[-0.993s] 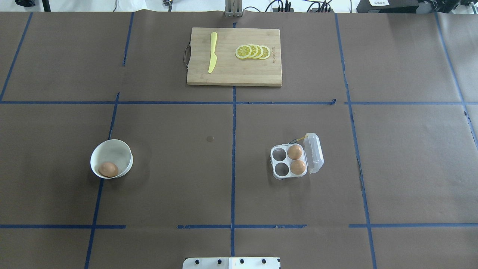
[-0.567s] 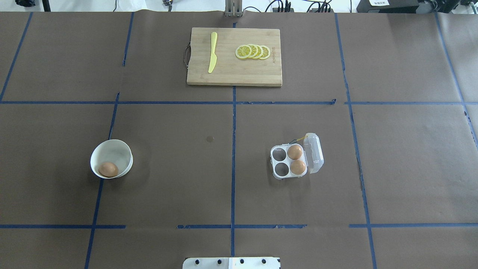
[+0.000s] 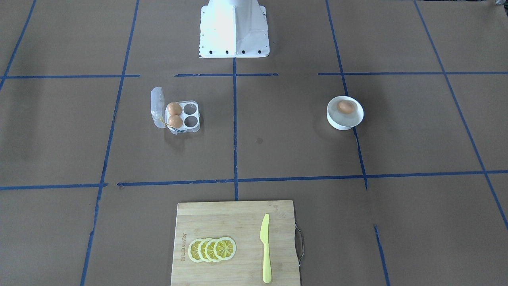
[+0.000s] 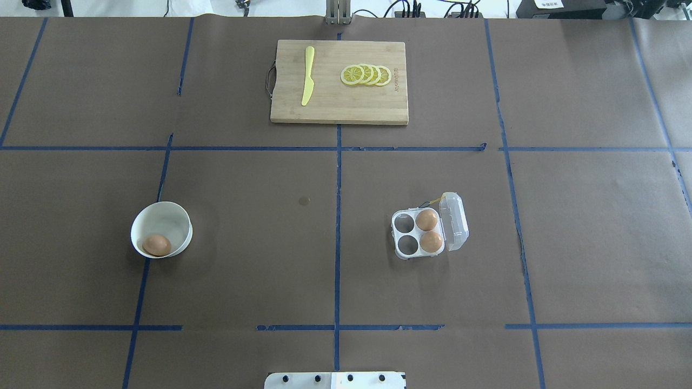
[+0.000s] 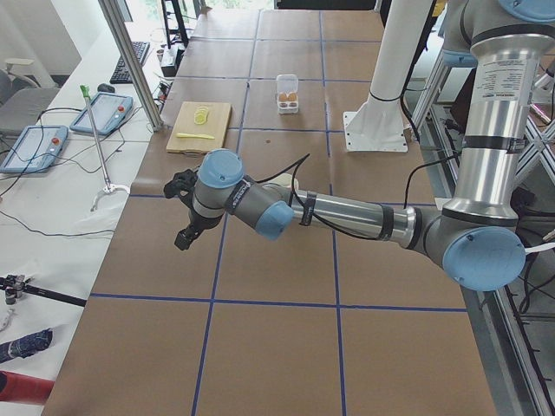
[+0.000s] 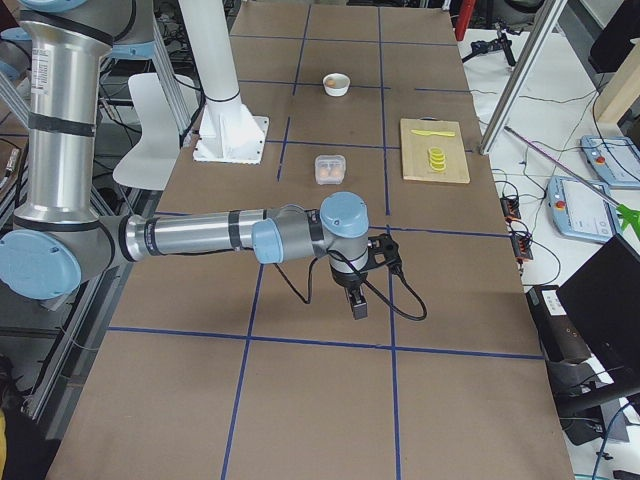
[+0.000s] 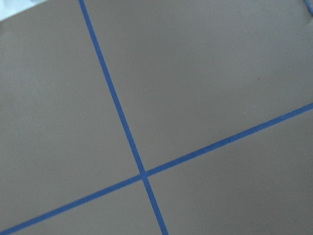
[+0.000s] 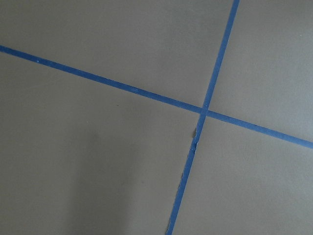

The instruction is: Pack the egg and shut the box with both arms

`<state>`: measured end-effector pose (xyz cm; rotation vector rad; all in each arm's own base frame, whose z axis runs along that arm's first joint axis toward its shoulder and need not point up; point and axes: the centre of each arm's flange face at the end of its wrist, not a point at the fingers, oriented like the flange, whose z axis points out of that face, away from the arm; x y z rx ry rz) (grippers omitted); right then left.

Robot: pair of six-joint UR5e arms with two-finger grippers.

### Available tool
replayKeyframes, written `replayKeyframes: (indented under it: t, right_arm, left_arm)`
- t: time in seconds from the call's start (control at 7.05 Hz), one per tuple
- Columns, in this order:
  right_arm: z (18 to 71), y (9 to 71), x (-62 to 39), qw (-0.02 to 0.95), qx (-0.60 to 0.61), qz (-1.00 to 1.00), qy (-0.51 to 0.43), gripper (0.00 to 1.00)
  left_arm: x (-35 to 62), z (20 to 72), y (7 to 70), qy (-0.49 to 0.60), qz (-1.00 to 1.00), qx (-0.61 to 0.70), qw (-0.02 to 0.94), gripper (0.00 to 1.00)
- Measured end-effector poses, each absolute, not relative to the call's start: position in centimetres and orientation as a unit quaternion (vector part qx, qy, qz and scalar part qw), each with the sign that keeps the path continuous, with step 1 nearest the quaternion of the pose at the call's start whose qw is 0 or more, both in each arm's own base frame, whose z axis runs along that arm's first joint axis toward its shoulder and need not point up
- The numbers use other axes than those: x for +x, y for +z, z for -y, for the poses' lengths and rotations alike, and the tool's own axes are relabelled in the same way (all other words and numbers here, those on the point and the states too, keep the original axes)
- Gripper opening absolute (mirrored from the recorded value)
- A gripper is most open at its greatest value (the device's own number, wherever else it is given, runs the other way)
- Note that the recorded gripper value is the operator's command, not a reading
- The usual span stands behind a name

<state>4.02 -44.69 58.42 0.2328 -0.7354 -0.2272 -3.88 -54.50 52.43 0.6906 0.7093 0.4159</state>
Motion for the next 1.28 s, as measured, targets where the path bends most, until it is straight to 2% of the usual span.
replayKeyframes:
  t: [0.28,0.71,0.85,0.99,1.28]
  right_arm:
    - [44.7,58.3,3.9,0.919,0.116,0.361,-0.110,1.00]
    - [44.7,58.3,3.9,0.919,0.115,0.361,-0.110,1.00]
    - [44.7,58.4,3.9,0.919,0.115,0.362,-0.110,1.00]
    - [44.6,58.4,3.9,0.919,0.114,0.362,-0.110,1.00]
    - [44.6,58.5,3.9,0.919,0.113,0.361,-0.109,1.00]
  left_arm:
    - [-2.9,54.0,51.3,0.205,-0.356,0.382,0.828,1.00]
    - [7.9,52.2,47.2,0.253,-0.431,0.375,0.781,1.00]
    - [11.4,51.2,45.4,0.257,-0.449,0.365,0.774,0.96]
    - [15.5,49.8,43.7,0.262,-0.465,0.353,0.769,0.71]
    - [23.7,46.1,41.2,0.293,-0.488,0.331,0.753,0.70]
